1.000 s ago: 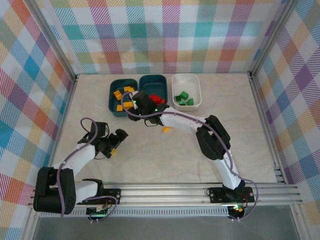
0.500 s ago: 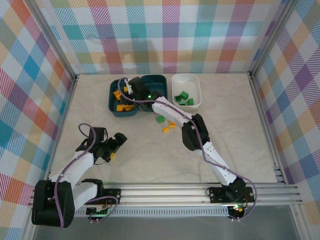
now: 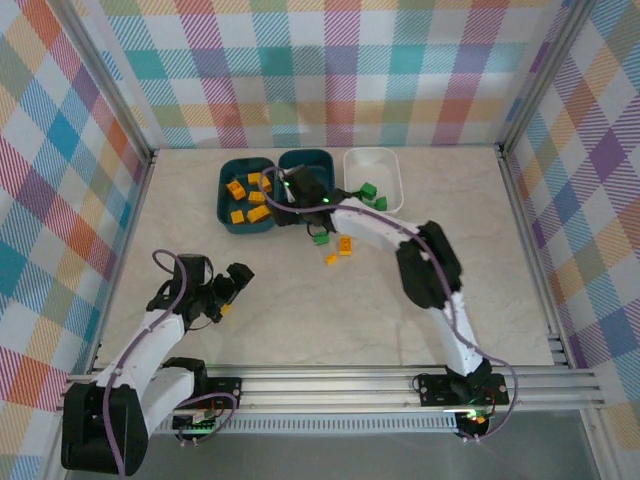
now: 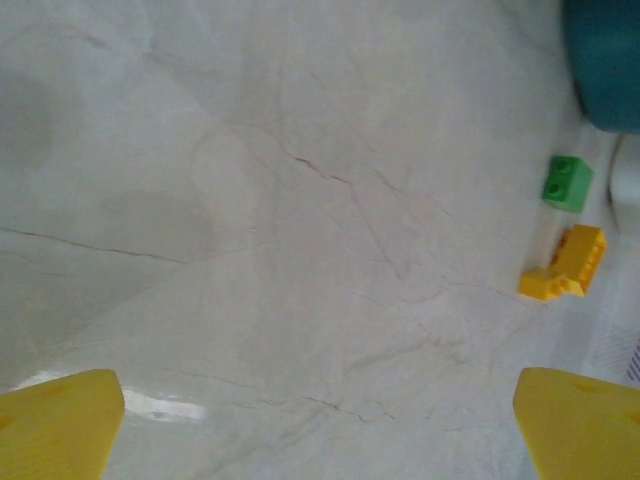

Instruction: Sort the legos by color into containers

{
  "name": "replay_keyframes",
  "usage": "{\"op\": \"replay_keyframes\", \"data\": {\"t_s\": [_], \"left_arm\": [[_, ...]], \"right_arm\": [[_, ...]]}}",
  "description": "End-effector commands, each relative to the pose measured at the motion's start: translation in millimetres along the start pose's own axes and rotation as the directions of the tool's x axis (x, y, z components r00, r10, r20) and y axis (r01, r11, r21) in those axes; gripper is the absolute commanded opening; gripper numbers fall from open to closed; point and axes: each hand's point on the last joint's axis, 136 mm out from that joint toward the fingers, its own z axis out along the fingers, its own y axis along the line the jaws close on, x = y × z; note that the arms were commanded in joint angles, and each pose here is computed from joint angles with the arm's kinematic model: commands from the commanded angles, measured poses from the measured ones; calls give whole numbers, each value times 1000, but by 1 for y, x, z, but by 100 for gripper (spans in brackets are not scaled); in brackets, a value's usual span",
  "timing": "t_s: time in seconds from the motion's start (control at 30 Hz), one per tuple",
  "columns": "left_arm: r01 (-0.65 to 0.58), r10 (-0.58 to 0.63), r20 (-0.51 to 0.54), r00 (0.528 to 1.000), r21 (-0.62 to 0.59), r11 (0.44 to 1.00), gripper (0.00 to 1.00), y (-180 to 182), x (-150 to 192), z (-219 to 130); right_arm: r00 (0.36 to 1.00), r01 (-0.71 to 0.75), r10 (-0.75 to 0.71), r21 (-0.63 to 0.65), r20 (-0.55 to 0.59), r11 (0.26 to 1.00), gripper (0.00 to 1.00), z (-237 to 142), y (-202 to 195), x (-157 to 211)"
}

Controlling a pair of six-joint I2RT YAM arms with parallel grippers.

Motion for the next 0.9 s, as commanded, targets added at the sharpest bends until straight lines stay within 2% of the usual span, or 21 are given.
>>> {"op": "replay_keyframes", "data": {"t_s": [0.0, 0.1, 0.2, 0.33, 0.47, 0.57, 0.8, 0.87], "left_arm": [[-60, 60, -9, 998, 16, 998, 100, -10, 12, 3], [-166, 167, -30, 985, 28, 986, 99, -32, 25, 14], [-288, 287, -95, 953, 5, 958, 98, -53, 47, 32], [-382, 376, -124, 918, -24, 924, 96, -71, 67, 53], [-403, 397, -135, 908, -23, 915, 96, -75, 76, 61], [-411, 402, -126, 907, -53, 910, 97, -67, 74, 58], [-436, 431, -65, 900, -116, 892, 100, -55, 59, 33], [-432, 430, -42, 902, -136, 892, 100, -52, 52, 26]], "right_arm": [[992, -99, 80, 203, 101, 974, 66, -33, -46, 8], [982, -188, 187, 293, 34, 937, 70, -38, -81, 59], [963, -248, 267, 327, -14, 912, 71, -33, -101, 90], [943, -284, 325, 339, -71, 897, 72, -17, -113, 110], [930, -272, 343, 379, -134, 884, 68, -2, -123, 127], [923, -271, 348, 365, -165, 891, 61, 8, -124, 135], [928, -285, 345, 331, -139, 899, 31, 0, -120, 130], [934, -289, 337, 309, -115, 906, 29, -9, -115, 121]]}}
